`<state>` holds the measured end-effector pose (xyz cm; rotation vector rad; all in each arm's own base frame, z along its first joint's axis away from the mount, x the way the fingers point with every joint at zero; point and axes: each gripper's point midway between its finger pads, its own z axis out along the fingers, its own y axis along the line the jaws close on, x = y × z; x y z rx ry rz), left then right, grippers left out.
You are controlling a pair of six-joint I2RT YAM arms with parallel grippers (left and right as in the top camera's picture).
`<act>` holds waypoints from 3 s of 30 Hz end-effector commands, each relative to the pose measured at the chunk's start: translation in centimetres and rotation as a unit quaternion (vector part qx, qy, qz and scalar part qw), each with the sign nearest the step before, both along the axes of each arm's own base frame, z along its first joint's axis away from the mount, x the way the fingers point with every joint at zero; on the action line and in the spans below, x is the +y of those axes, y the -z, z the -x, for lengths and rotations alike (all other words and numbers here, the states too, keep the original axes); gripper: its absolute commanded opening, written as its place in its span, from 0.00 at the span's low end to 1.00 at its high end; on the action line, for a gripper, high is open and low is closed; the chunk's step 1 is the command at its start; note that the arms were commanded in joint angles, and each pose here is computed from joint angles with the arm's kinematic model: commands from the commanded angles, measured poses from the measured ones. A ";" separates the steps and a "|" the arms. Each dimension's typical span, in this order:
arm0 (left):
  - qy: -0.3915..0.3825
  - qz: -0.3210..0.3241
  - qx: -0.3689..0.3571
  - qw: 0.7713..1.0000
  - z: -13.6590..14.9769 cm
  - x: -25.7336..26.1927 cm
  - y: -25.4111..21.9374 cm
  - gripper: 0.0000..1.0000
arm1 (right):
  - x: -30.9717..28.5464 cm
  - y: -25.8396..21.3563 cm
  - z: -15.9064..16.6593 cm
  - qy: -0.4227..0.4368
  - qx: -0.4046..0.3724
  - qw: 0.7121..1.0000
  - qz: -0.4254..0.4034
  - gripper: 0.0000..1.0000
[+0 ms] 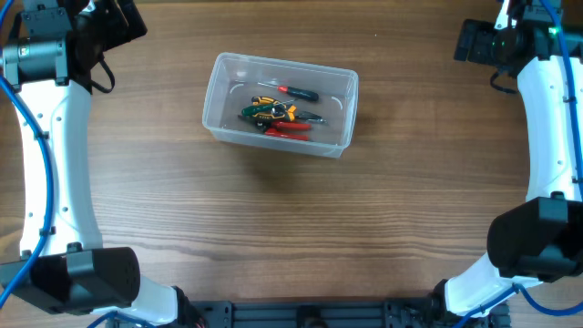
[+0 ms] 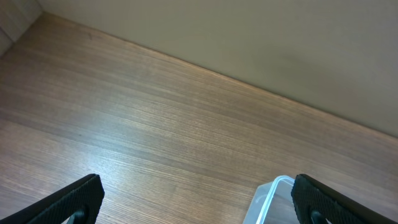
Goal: Pack container
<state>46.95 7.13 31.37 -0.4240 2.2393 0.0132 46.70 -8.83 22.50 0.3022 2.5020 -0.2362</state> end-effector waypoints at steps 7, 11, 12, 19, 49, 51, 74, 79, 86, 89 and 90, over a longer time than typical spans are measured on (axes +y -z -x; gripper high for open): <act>0.014 -0.002 0.004 1.000 -0.1 -0.5 0.3 1.00 | -0.1 -1.7 0.1 0.010 -0.022 1.000 0.003 1.00; 0.014 -0.001 0.005 1.000 0.0 -0.5 0.3 1.00 | -0.1 -1.7 0.1 0.010 -0.022 1.000 0.003 1.00; 0.014 -0.001 0.006 1.000 0.0 -0.5 0.3 1.00 | -0.1 -1.7 0.1 0.010 -0.022 1.000 0.003 1.00; 0.014 -0.001 0.006 1.000 0.0 -0.4 0.3 1.00 | -0.1 -1.7 0.1 0.010 -0.022 1.000 0.003 1.00; 0.121 -0.012 -0.421 0.899 25.2 -8.6 -24.0 1.00 | -0.1 -1.7 0.1 0.010 -0.022 1.000 0.003 1.00; 0.114 -0.014 -0.419 0.901 26.8 -8.3 -22.0 1.00 | -0.1 -1.7 0.1 0.010 -0.022 1.000 0.003 1.00; 0.130 0.023 -0.303 0.944 23.3 -9.1 9.0 1.00 | -0.1 -1.7 0.1 0.010 -0.022 1.000 0.003 1.00; 0.127 0.030 -0.291 0.948 23.1 -9.1 11.3 1.00 | -0.1 -1.7 0.1 0.010 -0.022 1.000 0.003 1.00; 0.127 0.030 -0.297 0.946 23.4 -9.1 12.8 1.00 | -0.1 -1.7 0.1 0.010 -0.022 1.000 0.003 1.00; 0.127 0.030 -0.298 0.946 23.4 -9.1 13.1 1.00 | -0.1 -1.7 0.1 0.011 -0.022 1.000 0.003 1.00; 0.127 0.030 -0.298 0.946 23.4 -9.1 13.3 1.00 | -0.1 -1.7 0.1 0.010 -0.022 1.000 0.003 1.00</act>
